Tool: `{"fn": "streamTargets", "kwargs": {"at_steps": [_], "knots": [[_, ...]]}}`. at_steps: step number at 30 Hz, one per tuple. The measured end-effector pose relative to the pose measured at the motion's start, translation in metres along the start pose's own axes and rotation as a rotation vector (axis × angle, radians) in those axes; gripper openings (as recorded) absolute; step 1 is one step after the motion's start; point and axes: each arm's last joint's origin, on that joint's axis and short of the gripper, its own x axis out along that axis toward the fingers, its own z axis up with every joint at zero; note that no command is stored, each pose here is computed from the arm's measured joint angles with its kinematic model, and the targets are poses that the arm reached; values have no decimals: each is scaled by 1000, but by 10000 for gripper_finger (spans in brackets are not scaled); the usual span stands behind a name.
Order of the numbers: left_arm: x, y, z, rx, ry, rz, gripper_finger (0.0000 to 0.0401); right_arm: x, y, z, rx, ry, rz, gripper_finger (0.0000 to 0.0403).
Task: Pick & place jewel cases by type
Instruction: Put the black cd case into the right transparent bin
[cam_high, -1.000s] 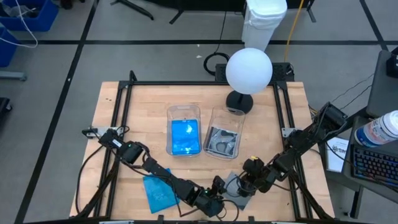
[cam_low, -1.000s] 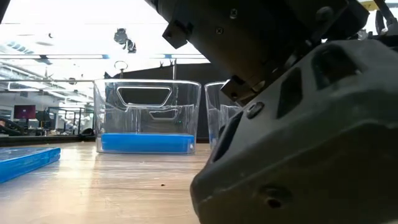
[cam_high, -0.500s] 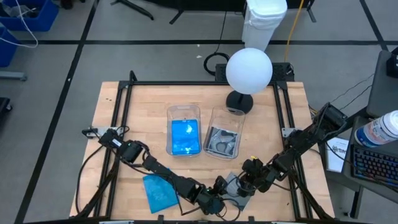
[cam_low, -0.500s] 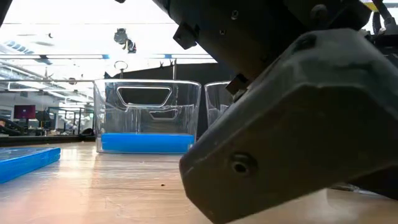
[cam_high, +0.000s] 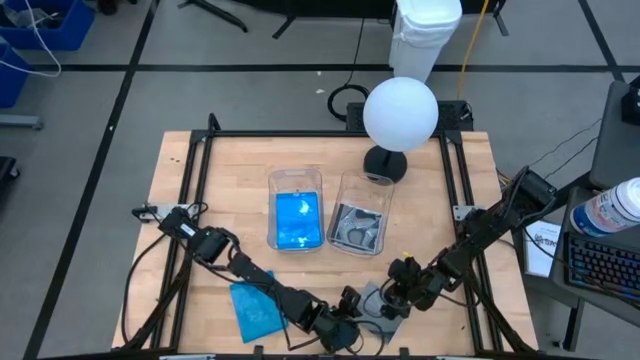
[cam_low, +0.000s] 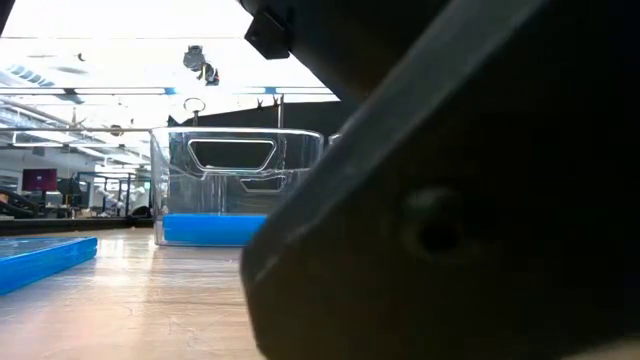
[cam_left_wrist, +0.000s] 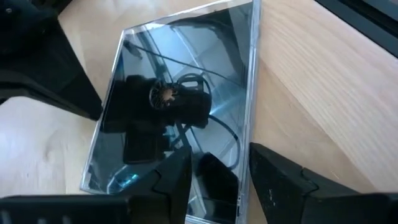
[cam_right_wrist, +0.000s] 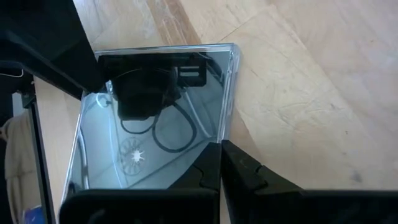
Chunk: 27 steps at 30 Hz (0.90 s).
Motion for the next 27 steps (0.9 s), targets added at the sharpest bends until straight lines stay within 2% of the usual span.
{"fn": "streamTargets", "kwargs": {"at_steps": [19,22,27], "knots": [[-5,4,8,50,-36,115,157,10,-2,-7,7,5,-23,0],[-9,7,11,40,-50,104,157,10,-2,-7,5,4,-23,0],[-18,5,14,65,-54,14,157,11,0,-8,5,4,-10,0]]}}
